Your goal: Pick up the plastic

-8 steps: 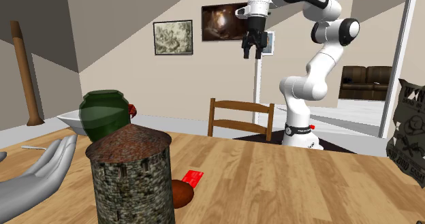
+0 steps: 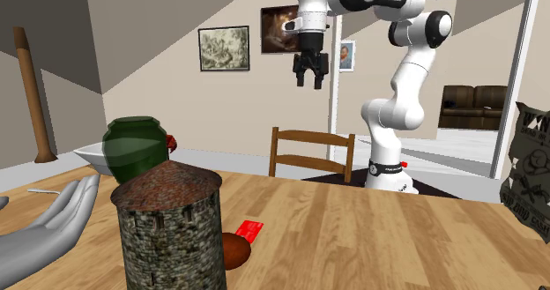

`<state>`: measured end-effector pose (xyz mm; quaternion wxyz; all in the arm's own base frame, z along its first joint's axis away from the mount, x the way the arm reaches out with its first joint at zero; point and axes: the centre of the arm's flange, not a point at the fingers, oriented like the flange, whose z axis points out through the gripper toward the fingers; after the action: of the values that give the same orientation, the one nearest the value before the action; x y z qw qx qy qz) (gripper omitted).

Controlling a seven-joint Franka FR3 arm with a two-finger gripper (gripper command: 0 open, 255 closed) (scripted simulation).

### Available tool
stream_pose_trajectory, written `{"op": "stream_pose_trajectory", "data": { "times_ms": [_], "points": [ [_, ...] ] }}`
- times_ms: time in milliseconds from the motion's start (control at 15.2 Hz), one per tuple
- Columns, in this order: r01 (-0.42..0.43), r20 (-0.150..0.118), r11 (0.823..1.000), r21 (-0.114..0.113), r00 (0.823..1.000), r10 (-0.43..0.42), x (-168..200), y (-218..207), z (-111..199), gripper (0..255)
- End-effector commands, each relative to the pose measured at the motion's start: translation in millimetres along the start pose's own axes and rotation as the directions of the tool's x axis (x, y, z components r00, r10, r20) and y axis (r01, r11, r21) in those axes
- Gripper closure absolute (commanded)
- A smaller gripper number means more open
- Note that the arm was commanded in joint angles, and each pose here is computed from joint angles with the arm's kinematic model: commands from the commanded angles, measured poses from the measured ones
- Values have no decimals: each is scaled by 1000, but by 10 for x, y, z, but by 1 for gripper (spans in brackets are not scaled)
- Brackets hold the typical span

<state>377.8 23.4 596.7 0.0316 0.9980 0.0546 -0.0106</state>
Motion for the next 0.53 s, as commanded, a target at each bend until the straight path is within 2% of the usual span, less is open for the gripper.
{"op": "stream_pose_trajectory", "data": {
  "times_ms": [0,198,462],
  "points": [
    [49,32,999,-10,998,-48,291,-72,103,0],
    [120,81,993,-23,990,-117,696,-177,310,0],
    [214,147,976,-34,967,-207,1206,-354,617,0]
  ]
}}
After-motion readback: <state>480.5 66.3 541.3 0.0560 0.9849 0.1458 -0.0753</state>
